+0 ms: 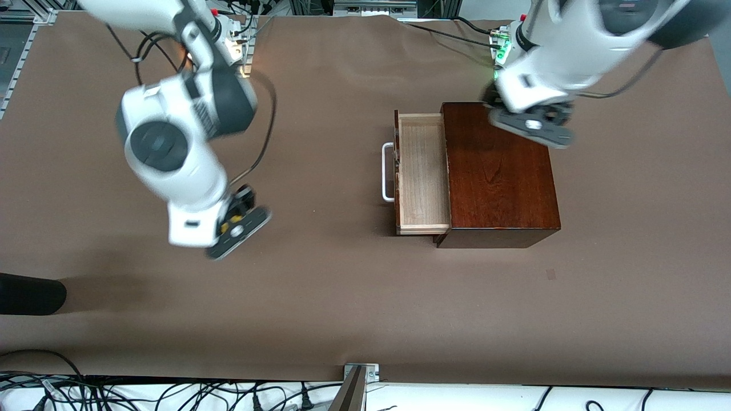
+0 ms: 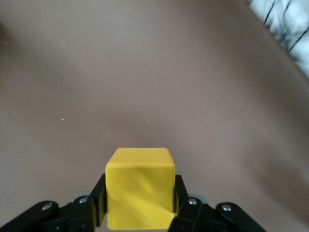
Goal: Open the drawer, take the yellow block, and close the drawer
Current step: 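Lift the yellow cube out with the right gripper while the left gripper returns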
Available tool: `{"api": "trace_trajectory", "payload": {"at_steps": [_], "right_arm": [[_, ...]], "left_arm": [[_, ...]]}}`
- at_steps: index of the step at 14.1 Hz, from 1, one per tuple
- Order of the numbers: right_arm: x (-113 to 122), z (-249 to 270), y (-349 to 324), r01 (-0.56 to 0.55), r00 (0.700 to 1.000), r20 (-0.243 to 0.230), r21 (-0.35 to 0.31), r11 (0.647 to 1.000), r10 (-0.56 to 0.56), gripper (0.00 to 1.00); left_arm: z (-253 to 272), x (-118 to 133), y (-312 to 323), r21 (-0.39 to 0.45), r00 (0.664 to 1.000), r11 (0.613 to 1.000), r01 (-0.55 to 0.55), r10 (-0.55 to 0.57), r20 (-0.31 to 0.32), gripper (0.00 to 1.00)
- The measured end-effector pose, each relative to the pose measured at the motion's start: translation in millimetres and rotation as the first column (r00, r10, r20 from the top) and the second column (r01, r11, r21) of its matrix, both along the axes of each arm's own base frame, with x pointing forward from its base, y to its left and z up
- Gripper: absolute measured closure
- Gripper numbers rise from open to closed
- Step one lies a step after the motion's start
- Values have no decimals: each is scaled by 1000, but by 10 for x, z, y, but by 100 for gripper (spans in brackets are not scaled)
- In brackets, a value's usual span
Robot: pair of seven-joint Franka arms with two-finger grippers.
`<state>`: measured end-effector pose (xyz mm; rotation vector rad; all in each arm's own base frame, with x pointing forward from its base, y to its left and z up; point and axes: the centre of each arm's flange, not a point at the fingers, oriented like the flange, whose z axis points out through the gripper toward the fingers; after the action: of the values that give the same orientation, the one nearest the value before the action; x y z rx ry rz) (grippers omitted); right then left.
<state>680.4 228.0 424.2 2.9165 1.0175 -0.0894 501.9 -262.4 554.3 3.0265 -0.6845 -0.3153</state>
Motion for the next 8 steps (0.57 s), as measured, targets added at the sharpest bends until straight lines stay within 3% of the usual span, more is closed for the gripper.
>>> {"api": "trace_trajectory", "payload": {"at_steps": [2,4,7,8], "right_arm": [[53,-568,-629,136,990,-44,32,990,-134,44],[-55,-1063,-1045,220,974,-60,17,975,-218,44],[-337,-1595,-1314,291,955,-64,-9,957,-291,44],[-431,-1692,-1378,317,946,-63,-15,948,-317,44]], "left_arm": [[-187,3,-406,-61,991,990,131,-129,30,0],[-443,20,-828,-132,966,958,254,-247,72,0],[-959,-101,-1563,-177,887,871,458,-437,146,0],[-1170,-216,-1801,-183,868,849,496,-478,137,0]]}}
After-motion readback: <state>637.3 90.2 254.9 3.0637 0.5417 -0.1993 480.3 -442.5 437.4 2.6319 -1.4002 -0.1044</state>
